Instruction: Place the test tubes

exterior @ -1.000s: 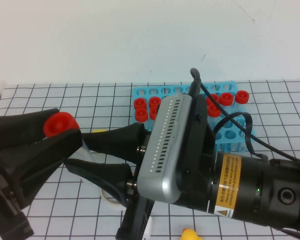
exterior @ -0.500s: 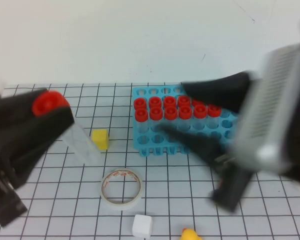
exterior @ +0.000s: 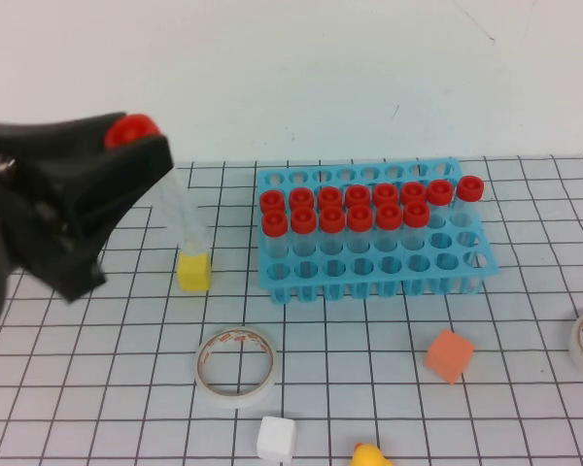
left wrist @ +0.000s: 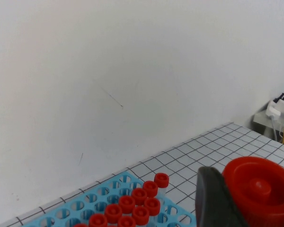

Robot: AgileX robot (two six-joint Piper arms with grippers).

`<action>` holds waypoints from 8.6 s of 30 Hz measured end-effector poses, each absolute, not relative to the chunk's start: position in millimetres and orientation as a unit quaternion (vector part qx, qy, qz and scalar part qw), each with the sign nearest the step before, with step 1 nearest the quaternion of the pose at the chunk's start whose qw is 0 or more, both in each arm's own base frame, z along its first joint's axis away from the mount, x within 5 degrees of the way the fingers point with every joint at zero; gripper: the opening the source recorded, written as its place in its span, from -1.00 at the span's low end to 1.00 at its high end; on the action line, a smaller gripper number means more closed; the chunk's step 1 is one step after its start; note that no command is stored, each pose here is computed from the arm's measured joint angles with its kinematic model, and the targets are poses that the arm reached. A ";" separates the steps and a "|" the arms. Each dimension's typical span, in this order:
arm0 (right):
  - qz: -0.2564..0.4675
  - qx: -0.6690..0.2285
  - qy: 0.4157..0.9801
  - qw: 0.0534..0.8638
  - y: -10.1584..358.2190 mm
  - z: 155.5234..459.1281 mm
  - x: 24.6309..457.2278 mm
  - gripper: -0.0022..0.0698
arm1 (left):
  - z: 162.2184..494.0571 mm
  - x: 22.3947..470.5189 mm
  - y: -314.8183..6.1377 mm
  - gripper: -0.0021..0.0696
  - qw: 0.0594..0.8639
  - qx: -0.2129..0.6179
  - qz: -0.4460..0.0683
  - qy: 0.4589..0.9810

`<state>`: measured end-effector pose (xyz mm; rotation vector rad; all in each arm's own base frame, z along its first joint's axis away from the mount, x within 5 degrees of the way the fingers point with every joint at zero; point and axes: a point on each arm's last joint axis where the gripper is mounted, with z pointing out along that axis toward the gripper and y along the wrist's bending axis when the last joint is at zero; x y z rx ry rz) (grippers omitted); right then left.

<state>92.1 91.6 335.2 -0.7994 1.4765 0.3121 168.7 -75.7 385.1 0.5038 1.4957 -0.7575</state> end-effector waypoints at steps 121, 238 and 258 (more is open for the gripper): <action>0.090 -0.476 0.790 0.376 61.2 248.1 57.1 -0.94 | 201.9 374.8 -325.4 -0.21 0.639 0.303 -0.310 0.635; 0.091 -0.476 0.790 0.375 61.3 248.1 57.0 -0.94 | 410.2 96.6 -56.6 -0.94 0.772 0.230 -0.117 0.581; 0.091 -0.476 0.790 0.375 61.3 248.1 57.0 -0.94 | 320.5 79.7 -45.8 -0.94 0.723 0.221 -0.139 0.639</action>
